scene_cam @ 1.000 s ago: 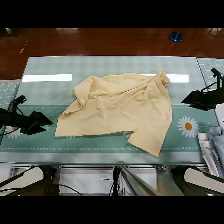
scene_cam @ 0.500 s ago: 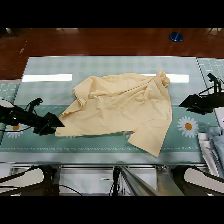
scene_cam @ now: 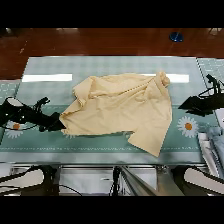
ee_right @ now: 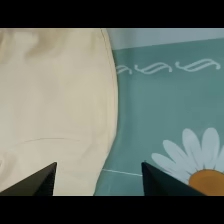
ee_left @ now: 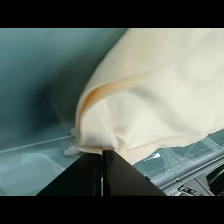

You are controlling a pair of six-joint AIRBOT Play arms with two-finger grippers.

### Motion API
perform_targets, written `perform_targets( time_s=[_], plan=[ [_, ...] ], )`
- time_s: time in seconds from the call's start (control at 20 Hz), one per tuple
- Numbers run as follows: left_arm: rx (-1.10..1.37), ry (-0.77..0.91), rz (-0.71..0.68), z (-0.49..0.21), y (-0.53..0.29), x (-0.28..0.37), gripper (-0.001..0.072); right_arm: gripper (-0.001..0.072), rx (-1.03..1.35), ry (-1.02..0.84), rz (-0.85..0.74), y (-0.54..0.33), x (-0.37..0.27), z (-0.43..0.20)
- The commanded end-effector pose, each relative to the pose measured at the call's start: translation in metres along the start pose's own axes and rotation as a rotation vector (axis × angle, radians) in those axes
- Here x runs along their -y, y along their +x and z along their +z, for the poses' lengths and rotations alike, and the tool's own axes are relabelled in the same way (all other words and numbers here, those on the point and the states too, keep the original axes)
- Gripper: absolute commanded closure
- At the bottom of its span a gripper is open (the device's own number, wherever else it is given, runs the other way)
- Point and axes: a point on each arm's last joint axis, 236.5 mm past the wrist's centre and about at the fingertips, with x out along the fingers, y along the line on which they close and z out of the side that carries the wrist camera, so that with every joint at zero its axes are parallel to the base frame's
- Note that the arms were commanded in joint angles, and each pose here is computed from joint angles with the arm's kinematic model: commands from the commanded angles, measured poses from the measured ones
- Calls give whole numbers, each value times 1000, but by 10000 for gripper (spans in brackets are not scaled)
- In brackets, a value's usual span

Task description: Fold the shirts.

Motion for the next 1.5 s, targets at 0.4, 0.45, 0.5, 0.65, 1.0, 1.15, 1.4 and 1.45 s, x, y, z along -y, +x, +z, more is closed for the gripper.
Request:
perform_targets(
  time_s=[0.4,0.45,0.5,0.65,1.0,1.15,1.4,1.45],
  plan=[
    [106,121,21,10,-22,11,683,178,2,157,153,63,-9,-39],
    [104,120,19,10,-21,12,683,179,-5,145,144,69,-12,-41],
    [102,120,19,9,-21,12,683,179,-5,134,132,76,-15,-42],
    [113,127,-11,11,-22,19,683,273,48,124,64,95,-20,-31],
    [396,366,-329,39,-125,150,686,682,369,-96,147,-16,-101,47],
    [786,683,-430,8,-272,261,685,683,826,-407,104,-189,-186,76],
    [1458,1016,-353,-180,-469,374,685,683,1526,-600,-28,-461,-292,-18],
    [1563,1043,-322,-221,-487,380,686,683,1600,-583,-52,-491,-298,-39]
  ],
)
